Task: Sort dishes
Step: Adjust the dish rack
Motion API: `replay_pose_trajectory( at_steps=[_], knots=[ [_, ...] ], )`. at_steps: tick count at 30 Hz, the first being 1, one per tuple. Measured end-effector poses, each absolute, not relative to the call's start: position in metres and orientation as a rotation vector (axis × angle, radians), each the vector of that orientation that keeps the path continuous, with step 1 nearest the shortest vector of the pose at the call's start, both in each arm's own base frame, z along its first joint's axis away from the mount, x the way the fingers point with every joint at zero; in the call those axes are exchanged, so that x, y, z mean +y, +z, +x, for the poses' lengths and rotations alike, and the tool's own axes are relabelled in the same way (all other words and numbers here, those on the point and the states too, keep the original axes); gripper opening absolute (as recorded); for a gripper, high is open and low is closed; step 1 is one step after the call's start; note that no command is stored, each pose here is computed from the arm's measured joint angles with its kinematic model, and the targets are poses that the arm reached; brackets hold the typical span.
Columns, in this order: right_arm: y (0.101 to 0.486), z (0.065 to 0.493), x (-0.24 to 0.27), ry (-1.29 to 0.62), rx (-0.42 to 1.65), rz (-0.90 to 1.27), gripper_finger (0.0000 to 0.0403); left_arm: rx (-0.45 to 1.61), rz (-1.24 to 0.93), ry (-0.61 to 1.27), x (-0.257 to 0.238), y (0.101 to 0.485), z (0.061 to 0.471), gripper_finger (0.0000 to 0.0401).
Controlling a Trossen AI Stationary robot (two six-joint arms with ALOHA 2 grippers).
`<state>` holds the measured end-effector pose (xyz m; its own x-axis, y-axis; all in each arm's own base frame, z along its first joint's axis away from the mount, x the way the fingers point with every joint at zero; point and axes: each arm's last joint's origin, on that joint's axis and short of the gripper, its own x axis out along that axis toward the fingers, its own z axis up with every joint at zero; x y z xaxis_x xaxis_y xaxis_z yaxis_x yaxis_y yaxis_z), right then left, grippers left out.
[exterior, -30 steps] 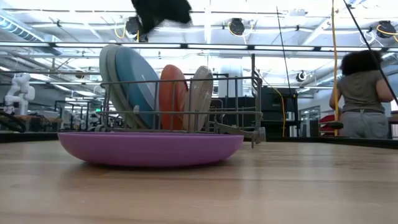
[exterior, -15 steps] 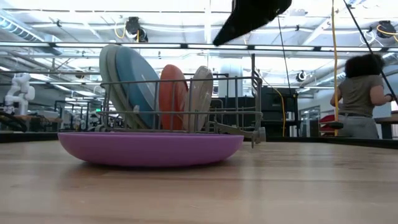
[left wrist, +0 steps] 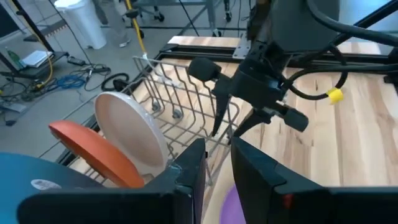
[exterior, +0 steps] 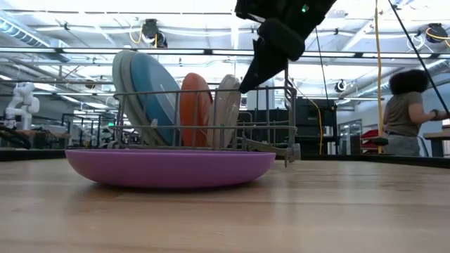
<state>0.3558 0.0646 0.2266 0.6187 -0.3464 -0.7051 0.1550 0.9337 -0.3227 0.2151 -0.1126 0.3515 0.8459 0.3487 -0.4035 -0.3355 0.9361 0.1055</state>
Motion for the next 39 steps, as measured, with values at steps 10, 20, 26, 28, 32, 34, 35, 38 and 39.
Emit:
replay_pose_trajectory(
  at_steps=[10, 20, 26, 28, 32, 34, 35, 38, 39],
  knots=[
    [0.221, 0.346, 0.057, -0.286, 0.986, -0.229, 0.0009, 0.435, 0.034, 0.362, -0.112, 0.351, 0.215, 0.008],
    [0.219, 0.325, 0.065, -0.249, 1.153, -0.256, 0.0005, 0.436, 0.035, 0.362, -0.112, 0.351, 0.215, 0.008],
    [0.227, 0.308, 0.07, -0.244, 1.226, -0.285, 0.0004, 0.436, 0.035, 0.362, -0.112, 0.351, 0.215, 0.008],
    [0.232, 0.304, 0.07, -0.241, 1.214, -0.278, 0.0005, 0.436, 0.035, 0.362, -0.112, 0.351, 0.215, 0.008],
    [0.241, 0.297, 0.073, -0.214, 1.202, -0.246, 0.0008, 0.435, 0.034, 0.362, -0.112, 0.351, 0.215, 0.008],
    [0.247, 0.294, 0.074, -0.211, 1.176, -0.246, 0.0014, 0.435, 0.034, 0.362, -0.112, 0.351, 0.215, 0.008],
    [0.25, 0.293, 0.075, -0.212, 1.164, -0.248, 0.0019, 0.435, 0.034, 0.362, -0.112, 0.351, 0.215, 0.008],
    [0.254, 0.292, 0.077, -0.209, 1.137, -0.254, 0.004, 0.434, 0.034, 0.362, -0.112, 0.351, 0.215, 0.008],
    [0.255, 0.291, 0.077, -0.212, 1.127, -0.258, 0.0049, 0.435, 0.034, 0.362, -0.112, 0.351, 0.215, 0.008]
  ],
)
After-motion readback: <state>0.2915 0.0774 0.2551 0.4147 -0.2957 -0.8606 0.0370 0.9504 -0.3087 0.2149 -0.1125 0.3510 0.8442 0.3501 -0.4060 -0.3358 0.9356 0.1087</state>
